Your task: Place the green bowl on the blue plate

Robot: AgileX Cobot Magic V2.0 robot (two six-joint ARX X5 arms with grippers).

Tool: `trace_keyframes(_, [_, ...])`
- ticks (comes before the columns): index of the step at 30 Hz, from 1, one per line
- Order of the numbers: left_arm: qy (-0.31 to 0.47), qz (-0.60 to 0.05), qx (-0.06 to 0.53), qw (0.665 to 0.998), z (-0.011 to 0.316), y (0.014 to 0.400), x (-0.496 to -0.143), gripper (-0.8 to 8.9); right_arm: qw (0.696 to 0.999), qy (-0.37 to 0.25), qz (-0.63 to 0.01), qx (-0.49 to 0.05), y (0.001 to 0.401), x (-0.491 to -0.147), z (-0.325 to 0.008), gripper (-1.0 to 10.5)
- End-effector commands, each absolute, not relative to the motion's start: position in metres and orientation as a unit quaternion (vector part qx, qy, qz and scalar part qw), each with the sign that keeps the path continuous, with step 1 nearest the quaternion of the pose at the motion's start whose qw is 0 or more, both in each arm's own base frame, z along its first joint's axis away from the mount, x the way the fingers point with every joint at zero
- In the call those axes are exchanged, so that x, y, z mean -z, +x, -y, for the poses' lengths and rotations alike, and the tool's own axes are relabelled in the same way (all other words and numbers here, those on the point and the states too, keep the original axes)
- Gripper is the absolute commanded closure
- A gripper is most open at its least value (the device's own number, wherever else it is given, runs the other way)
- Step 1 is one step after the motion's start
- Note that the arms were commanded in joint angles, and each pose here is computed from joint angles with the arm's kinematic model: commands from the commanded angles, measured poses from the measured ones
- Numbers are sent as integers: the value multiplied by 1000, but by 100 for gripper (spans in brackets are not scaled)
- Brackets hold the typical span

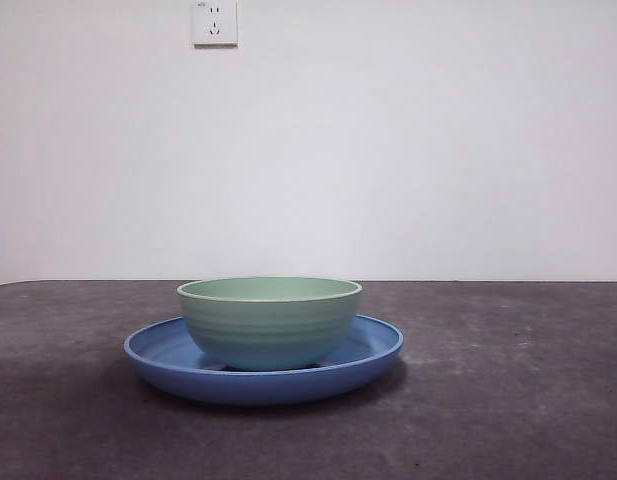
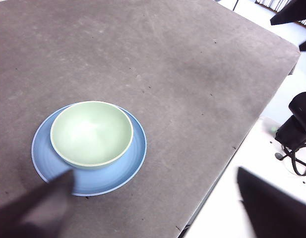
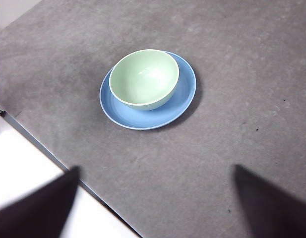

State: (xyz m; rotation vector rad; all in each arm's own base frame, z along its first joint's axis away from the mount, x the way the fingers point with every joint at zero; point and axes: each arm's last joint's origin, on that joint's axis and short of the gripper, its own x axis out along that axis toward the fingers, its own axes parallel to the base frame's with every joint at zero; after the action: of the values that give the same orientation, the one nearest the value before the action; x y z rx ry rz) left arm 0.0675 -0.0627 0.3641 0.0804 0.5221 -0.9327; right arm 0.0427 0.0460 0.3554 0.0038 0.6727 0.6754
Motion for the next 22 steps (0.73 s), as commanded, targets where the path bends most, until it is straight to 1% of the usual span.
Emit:
trace_keyframes(1, [38,-245,449,858,63,67,-366,830,889,7,-319,-329,43,-358,-47,917])
trace_keyframes(2, [36,-244,449,859,63,67,-367,778,889,6,-319,-329,43,-358,-47,914])
trace_keyframes(19, [35,-242,449,860,63,68,-367,782,889,6,-319,-329,43,-358,-47,914])
trace_keyframes(22, [32,-238,442,864,61,67,-367,782,889,6,-319,-329,43,-358,-47,914])
